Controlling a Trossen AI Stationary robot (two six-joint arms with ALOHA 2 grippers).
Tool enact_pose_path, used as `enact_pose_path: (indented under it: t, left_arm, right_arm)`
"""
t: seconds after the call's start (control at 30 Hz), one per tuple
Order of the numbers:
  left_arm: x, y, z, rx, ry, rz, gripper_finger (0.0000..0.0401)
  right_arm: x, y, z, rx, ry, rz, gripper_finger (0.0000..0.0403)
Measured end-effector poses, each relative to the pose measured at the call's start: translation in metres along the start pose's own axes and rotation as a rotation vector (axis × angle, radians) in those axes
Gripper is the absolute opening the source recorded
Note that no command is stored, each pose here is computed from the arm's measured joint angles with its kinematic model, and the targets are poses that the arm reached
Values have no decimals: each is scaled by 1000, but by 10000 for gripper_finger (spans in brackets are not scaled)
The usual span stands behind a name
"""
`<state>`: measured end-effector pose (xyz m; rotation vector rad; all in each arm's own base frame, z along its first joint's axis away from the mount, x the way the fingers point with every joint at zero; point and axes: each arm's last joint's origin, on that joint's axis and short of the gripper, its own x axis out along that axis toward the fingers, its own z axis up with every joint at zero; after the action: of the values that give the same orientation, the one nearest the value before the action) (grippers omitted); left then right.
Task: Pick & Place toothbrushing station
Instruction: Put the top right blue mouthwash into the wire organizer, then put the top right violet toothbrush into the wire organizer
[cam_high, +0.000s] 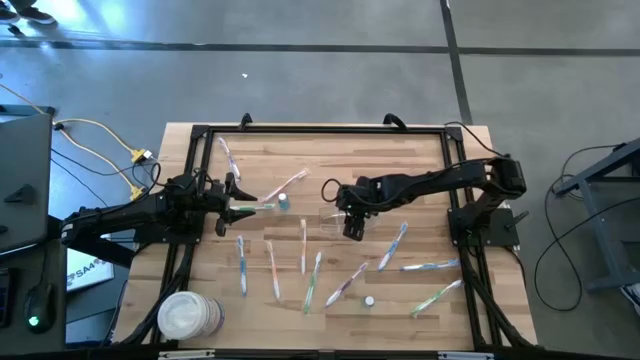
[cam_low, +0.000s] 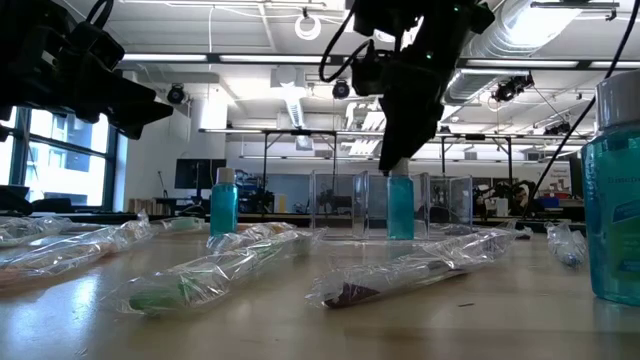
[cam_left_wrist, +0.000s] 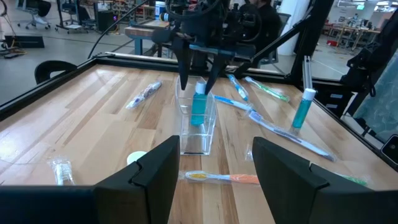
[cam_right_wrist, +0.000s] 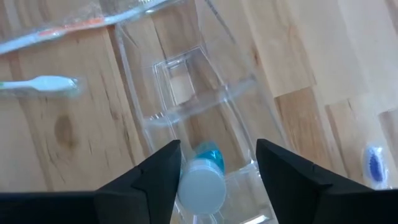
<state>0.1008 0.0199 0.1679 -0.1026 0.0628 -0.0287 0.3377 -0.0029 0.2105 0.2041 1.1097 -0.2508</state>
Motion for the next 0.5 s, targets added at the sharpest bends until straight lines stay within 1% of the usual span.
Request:
enact_pose_path:
  t: [0.27, 0.43, 0.5]
  left_arm:
    - [0, 0, 0, -1, 3, 0, 203]
    - [0, 0, 0, -1, 3, 0, 203]
    - [0, 0, 0, -1, 4, 0, 203]
  right_arm:
    - [-29, -3, 1, 7, -64, 20, 203]
    - [-65, -8, -5, 11, -107, 45, 203]
    - [-82, -10, -9, 32, -130, 69, 203]
